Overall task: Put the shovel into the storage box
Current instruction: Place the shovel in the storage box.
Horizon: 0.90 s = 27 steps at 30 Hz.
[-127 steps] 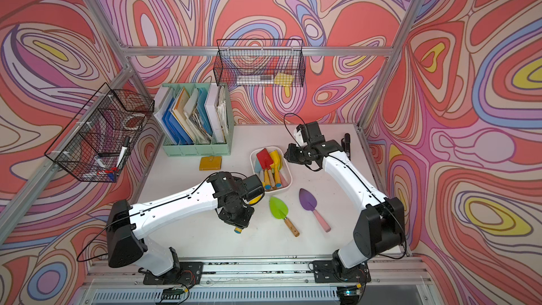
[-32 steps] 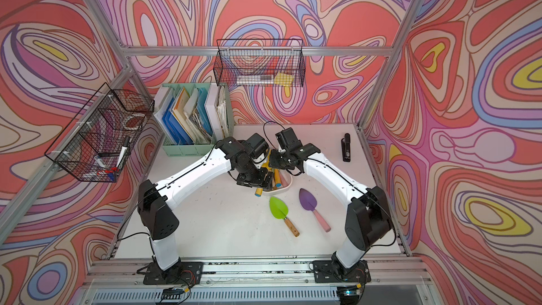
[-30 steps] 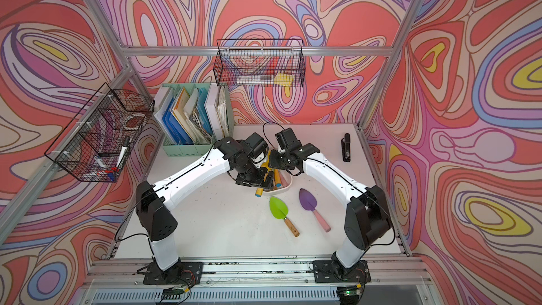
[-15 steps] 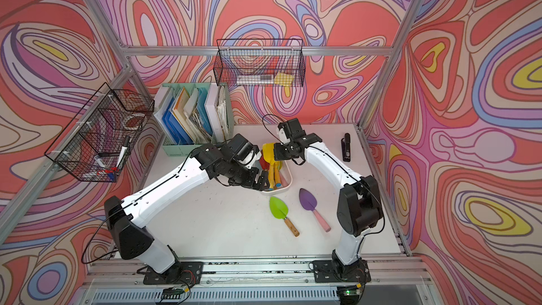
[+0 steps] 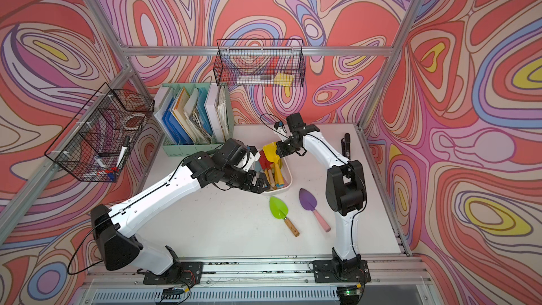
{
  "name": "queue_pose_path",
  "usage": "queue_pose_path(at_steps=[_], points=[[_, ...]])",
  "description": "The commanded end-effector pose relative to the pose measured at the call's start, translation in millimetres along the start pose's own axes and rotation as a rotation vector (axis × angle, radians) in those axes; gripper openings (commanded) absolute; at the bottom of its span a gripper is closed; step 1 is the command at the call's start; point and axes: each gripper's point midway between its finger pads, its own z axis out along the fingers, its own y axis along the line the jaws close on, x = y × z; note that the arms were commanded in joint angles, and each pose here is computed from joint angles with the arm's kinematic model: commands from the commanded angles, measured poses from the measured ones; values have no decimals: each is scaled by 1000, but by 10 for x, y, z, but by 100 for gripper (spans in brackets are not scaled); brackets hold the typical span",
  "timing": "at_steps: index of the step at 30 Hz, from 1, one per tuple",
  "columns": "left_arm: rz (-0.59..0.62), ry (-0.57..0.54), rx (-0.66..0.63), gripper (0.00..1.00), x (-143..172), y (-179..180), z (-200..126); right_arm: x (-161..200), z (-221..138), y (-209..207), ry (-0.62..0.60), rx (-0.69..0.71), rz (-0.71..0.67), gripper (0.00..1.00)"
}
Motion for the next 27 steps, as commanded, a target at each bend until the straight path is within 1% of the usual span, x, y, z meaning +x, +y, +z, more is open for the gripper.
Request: queue_pose_path(at_steps=[1, 9, 20, 27], points=[[20, -51, 31, 99, -67, -61, -95, -19, 16, -17, 13, -30, -46, 0], [16, -40, 20, 99, -48, -33, -69, 23, 199, -156, 42, -18, -44, 0], [8, -25, 10, 99, -37, -9, -34, 113, 465, -232, 80, -35, -20, 0], [6, -18, 11, 99, -39, -17, -18, 175, 557, -294, 98, -17, 2, 0]])
